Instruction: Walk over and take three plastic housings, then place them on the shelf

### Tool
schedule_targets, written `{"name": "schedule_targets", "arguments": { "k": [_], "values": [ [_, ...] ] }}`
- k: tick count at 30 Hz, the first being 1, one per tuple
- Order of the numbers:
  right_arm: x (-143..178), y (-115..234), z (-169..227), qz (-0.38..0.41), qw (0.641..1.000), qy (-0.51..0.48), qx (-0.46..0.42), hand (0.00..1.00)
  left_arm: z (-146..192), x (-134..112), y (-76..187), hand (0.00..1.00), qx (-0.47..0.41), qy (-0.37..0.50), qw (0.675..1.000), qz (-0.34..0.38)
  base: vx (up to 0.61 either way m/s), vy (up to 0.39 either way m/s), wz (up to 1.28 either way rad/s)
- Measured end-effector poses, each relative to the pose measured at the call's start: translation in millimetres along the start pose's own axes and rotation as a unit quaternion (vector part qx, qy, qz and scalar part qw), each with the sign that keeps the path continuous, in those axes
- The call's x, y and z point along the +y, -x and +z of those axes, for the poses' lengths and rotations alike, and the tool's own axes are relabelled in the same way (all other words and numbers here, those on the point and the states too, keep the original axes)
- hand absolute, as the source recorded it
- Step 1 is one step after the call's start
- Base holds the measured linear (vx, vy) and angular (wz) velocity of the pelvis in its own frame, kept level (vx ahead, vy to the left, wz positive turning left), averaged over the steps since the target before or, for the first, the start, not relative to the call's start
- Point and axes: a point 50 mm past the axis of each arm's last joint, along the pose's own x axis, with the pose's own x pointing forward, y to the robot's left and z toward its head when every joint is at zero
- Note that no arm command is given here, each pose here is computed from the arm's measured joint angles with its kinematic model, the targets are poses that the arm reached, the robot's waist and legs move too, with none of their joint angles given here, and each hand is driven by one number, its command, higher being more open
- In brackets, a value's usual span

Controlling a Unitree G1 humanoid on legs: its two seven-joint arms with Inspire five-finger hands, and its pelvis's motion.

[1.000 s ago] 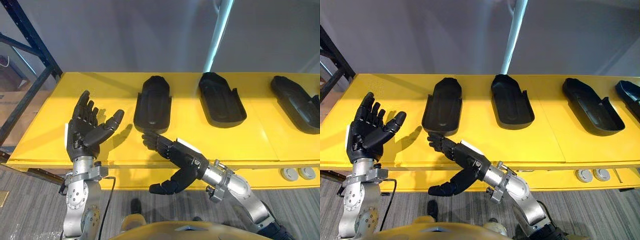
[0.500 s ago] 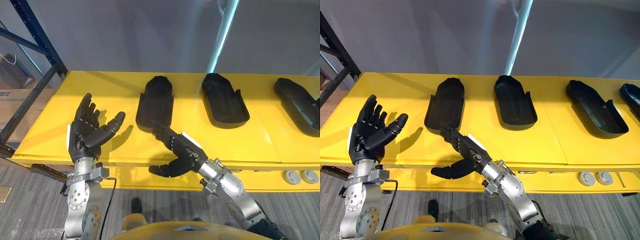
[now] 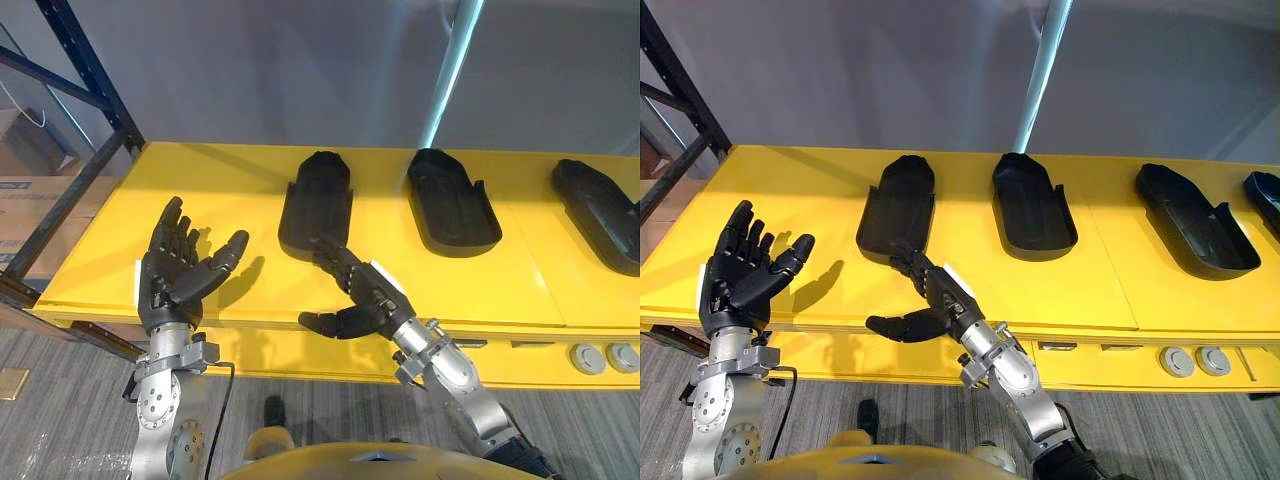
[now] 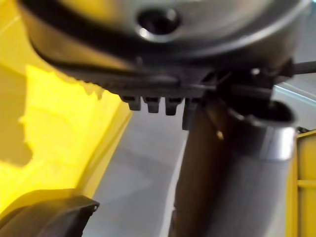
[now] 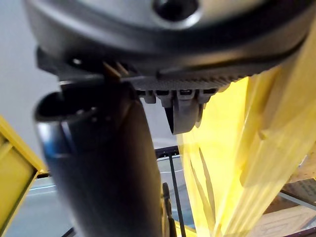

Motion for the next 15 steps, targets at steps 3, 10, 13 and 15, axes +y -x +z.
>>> {"name": "schedule_targets", "arguments": {
  "k": [3,10,13,15],
  "values": [
    [0.0,-1.4,-0.4,-0.010,1.000,0.008,0.001,1.00,-0.3,-0.3,0.2,1.00,0.000,0.002,1.000,0.001,0.00,0.000,0.00],
    [-2.1,-5.8,2.3,-0.036,0.999,0.030,-0.002,1.00,-0.8,-0.9,0.4,1.00,0.001,0.003,1.000,0.001,0.00,0.000,0.00],
    [-2.3,-7.0,2.0,-0.046,0.998,0.033,-0.002,1.00,-1.0,-1.3,0.5,1.00,0.001,0.003,1.000,0.000,0.00,0.000,0.00],
    [-1.6,-8.2,1.2,-0.053,0.998,0.028,-0.003,1.00,-1.2,-1.5,0.6,1.00,0.001,0.004,1.000,0.000,0.00,0.000,0.00]
  ]
}}
